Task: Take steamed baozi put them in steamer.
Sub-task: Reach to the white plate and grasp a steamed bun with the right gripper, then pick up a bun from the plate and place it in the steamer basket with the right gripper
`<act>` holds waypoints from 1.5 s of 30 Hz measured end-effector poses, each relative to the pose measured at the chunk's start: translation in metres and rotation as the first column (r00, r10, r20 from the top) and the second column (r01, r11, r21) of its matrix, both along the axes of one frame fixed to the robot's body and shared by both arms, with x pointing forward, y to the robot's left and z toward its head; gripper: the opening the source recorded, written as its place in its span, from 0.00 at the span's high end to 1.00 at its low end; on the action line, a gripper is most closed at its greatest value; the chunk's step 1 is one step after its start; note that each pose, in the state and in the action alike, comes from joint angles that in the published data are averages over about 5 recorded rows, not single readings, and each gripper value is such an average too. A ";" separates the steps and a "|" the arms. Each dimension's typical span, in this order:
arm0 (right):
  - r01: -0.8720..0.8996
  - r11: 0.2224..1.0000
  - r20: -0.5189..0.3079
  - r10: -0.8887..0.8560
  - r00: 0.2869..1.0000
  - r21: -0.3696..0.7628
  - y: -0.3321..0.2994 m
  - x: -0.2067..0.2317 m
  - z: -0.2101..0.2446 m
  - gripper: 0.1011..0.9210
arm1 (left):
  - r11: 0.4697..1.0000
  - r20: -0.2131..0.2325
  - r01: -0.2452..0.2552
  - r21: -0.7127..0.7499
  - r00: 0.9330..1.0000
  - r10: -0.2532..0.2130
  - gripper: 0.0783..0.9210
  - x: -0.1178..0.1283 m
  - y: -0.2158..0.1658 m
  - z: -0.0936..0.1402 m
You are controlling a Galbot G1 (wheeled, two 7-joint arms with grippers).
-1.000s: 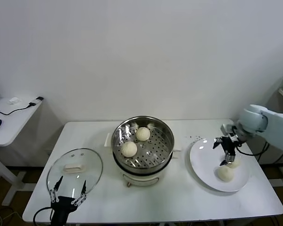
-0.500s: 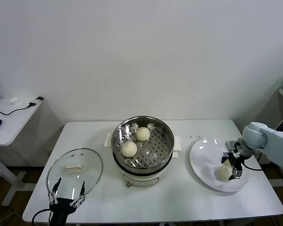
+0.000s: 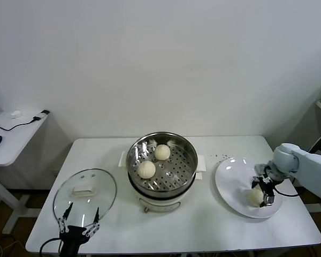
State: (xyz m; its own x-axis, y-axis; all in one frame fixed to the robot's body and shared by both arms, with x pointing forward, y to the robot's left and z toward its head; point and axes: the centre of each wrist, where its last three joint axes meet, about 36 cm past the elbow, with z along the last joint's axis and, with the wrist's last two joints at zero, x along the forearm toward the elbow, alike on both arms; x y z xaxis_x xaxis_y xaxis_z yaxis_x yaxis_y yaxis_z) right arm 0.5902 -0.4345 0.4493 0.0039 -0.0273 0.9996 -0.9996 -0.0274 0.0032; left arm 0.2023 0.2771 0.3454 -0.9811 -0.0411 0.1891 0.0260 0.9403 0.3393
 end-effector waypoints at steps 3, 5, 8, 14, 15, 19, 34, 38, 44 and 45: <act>-0.001 1.000 -0.003 0.001 1.000 0.000 0.000 0.000 -0.001 0.26 | 1.000 0.001 0.001 0.001 1.000 -0.001 0.12 0.000 0.000 0.000; -0.001 1.000 -0.004 0.001 1.000 0.000 0.000 0.000 -0.001 0.33 | 1.000 0.000 0.002 0.002 1.000 -0.002 0.12 0.000 -0.001 0.000; -0.001 1.000 -0.004 0.001 1.000 0.002 0.000 0.001 0.000 0.41 | 1.000 -0.001 0.004 0.003 1.000 -0.004 0.12 0.000 -0.001 0.000; -0.009 1.000 -0.004 0.009 1.000 0.009 0.002 0.004 0.004 0.45 | 1.000 -0.005 0.006 0.005 1.000 -0.006 0.12 -0.002 -0.002 -0.001; -0.012 1.000 -0.003 0.012 1.000 0.012 0.002 0.005 0.006 0.45 | 1.000 -0.005 0.007 0.005 1.000 -0.007 0.12 -0.002 -0.002 -0.001; -0.038 0.999 0.003 0.038 0.999 0.023 0.009 0.012 0.017 0.45 | 1.000 -0.007 0.009 0.006 1.000 -0.009 0.12 -0.002 -0.002 -0.001; -0.534 0.845 0.148 0.533 0.833 -0.038 0.110 0.082 0.166 0.41 | 1.000 -0.014 0.013 0.010 1.000 -0.013 0.12 -0.005 -0.002 -0.001; -0.688 0.719 0.183 0.692 0.698 -0.095 0.159 0.093 0.218 0.41 | 1.000 -0.014 0.011 0.009 1.000 -0.011 0.12 -0.004 -0.001 -0.001; -0.844 0.510 0.176 0.857 0.484 -0.163 0.241 0.095 0.264 0.41 | 1.000 -0.014 0.007 0.008 1.000 -0.007 0.12 -0.003 -0.001 -0.001; -0.863 0.475 0.170 0.877 0.449 -0.171 0.255 0.093 0.267 0.41 | 1.000 -0.014 0.006 0.008 1.000 -0.006 0.12 -0.003 0.000 -0.001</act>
State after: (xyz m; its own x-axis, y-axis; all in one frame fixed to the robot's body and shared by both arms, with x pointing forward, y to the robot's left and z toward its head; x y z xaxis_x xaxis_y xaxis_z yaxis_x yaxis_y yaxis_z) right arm 0.6837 -0.1798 0.7164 -0.2052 -0.0797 0.9755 -0.4260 -0.8900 -0.1623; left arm 0.1991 0.2767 0.3447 -0.9786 -0.0367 0.2025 0.0365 0.9375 0.3460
